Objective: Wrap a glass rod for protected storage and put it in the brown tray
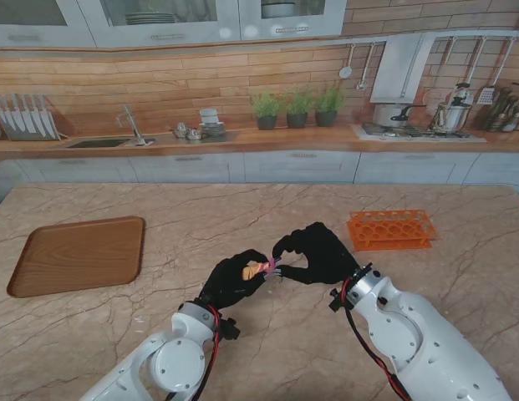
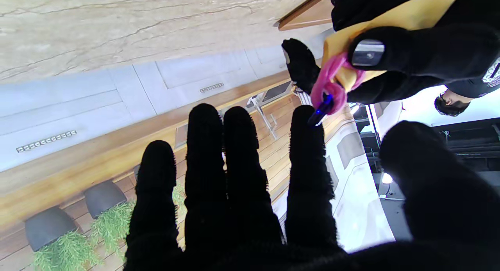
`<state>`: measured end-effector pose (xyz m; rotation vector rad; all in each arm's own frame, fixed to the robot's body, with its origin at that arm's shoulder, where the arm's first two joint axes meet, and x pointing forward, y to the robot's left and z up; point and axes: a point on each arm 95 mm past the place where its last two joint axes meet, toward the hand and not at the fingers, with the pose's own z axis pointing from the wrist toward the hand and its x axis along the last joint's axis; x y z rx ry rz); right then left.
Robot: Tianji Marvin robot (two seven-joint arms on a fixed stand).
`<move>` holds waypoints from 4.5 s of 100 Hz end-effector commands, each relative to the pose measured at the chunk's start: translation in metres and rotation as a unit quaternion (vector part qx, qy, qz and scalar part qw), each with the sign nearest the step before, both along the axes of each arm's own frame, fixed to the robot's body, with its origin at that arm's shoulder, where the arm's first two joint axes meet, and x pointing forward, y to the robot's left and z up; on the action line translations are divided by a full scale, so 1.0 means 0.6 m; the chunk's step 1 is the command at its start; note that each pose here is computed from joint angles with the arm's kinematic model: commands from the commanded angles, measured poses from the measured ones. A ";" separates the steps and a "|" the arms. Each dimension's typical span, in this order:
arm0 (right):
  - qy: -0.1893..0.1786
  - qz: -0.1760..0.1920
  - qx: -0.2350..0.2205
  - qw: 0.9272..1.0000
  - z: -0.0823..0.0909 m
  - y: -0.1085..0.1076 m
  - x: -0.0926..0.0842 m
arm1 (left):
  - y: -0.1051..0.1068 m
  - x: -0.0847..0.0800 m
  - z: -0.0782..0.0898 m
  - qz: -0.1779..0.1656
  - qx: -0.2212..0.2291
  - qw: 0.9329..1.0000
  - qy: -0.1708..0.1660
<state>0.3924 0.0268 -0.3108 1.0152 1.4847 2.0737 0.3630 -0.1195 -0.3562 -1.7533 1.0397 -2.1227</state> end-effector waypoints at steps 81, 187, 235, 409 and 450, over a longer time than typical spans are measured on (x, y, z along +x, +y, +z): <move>-0.022 0.030 -0.029 0.999 -0.009 0.022 0.007 | -0.006 -0.004 -0.004 0.002 -0.005 1.000 0.003; -0.010 0.073 -0.064 0.995 -0.022 0.061 0.010 | -0.004 -0.010 -0.002 0.033 -0.015 0.999 0.033; -0.009 0.073 -0.080 0.994 -0.028 0.064 0.014 | -0.002 -0.006 -0.003 0.026 0.000 0.999 0.022; 0.008 0.024 -0.048 0.999 -0.020 0.028 -0.002 | -0.002 -0.001 -0.008 0.016 -0.001 1.000 0.009; 0.032 0.038 -0.055 0.997 -0.031 0.049 0.006 | -0.001 -0.003 -0.010 0.016 -0.016 1.000 0.006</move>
